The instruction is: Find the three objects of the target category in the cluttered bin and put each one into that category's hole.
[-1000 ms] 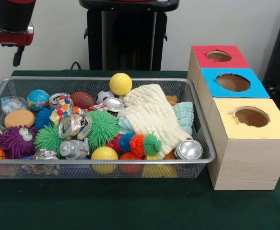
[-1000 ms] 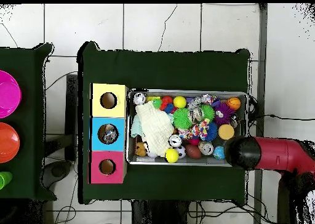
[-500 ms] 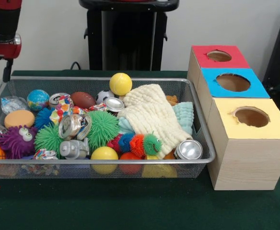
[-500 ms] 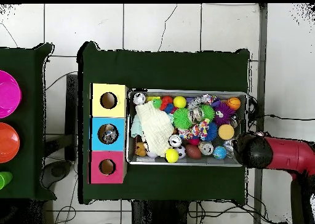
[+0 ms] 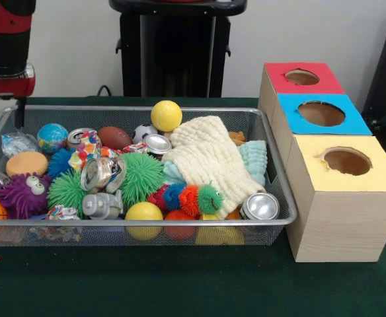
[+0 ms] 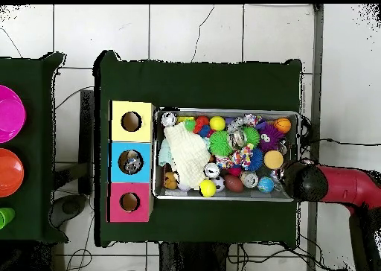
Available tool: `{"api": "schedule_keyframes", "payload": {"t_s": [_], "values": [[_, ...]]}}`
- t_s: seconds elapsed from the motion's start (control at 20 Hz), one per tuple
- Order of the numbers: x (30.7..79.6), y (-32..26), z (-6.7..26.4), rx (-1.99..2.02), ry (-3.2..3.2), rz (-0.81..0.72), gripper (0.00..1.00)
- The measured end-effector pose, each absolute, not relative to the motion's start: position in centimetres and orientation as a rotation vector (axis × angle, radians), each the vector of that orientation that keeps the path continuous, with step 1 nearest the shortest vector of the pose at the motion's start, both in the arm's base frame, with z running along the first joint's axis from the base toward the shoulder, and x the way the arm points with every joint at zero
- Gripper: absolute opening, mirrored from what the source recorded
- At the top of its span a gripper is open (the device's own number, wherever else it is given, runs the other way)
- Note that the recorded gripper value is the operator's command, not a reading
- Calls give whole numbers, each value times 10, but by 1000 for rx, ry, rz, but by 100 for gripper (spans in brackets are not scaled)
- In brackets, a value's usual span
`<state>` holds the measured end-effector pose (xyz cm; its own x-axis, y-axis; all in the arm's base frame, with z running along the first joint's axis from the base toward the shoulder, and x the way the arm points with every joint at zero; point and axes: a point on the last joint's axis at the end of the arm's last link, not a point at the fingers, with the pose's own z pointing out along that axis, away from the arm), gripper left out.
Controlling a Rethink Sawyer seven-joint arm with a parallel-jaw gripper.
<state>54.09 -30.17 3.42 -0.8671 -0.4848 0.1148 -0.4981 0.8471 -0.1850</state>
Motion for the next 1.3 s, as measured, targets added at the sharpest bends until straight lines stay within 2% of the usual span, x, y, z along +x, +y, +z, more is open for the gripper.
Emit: {"api": "schedule_keyframes", "payload": {"t_s": [0.8,1.3], "values": [[527,-299,16,1146,-2751,303,100],[518,-299,2,1188,-2724,268,100]]}}
